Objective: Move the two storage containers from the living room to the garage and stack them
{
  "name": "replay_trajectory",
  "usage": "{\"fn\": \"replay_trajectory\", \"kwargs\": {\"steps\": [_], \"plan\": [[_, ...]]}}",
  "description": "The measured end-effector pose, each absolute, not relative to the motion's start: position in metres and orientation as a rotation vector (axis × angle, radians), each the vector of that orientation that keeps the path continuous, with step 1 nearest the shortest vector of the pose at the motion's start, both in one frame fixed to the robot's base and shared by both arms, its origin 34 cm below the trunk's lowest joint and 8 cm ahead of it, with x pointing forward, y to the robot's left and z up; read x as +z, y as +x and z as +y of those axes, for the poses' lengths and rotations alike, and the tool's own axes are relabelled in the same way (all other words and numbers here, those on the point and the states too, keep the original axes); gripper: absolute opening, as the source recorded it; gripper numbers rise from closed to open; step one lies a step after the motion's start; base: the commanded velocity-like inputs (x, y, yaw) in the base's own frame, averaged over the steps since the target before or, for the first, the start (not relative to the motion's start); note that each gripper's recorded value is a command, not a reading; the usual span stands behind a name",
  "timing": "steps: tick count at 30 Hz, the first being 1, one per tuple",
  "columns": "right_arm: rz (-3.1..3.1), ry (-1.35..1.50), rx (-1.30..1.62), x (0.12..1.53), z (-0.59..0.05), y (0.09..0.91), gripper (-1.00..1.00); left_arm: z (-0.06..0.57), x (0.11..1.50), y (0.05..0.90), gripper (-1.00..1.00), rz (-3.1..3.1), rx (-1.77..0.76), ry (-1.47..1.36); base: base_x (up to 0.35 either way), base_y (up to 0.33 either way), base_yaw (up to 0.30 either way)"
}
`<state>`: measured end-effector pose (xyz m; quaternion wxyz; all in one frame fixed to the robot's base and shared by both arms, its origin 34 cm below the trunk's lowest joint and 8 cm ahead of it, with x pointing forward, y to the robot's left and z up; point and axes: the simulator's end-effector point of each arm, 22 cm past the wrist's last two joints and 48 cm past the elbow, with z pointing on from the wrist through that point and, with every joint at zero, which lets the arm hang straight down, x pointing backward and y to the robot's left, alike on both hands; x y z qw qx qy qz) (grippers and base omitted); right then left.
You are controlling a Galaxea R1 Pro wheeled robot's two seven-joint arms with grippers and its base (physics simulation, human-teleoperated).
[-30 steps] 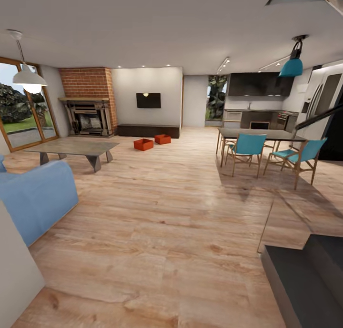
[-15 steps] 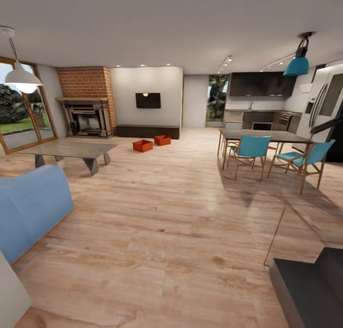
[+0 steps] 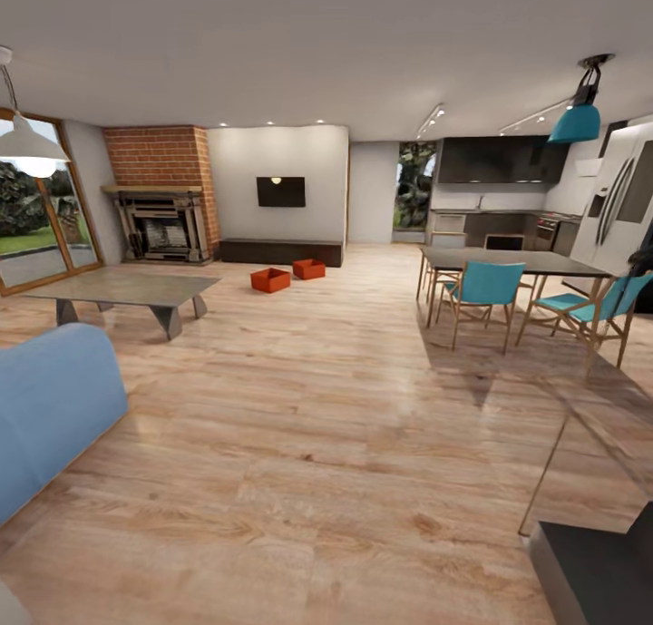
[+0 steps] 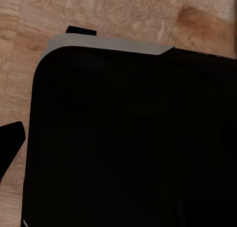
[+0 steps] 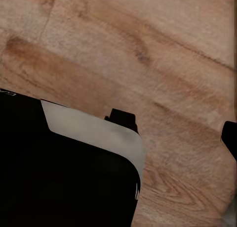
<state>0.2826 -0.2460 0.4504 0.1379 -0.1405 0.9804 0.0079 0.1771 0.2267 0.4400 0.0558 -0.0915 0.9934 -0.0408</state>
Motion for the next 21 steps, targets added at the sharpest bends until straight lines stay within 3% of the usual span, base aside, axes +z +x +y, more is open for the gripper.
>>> {"fn": "replay_trajectory", "kwargs": {"steps": [21], "plan": [[2.836,-0.406,0.023,0.4504,-0.2459,0.2827,1.00,0.2266,0.4400,0.1767,1.00,3.016,-0.125,-0.276,0.323,0.000,0.000]]}}
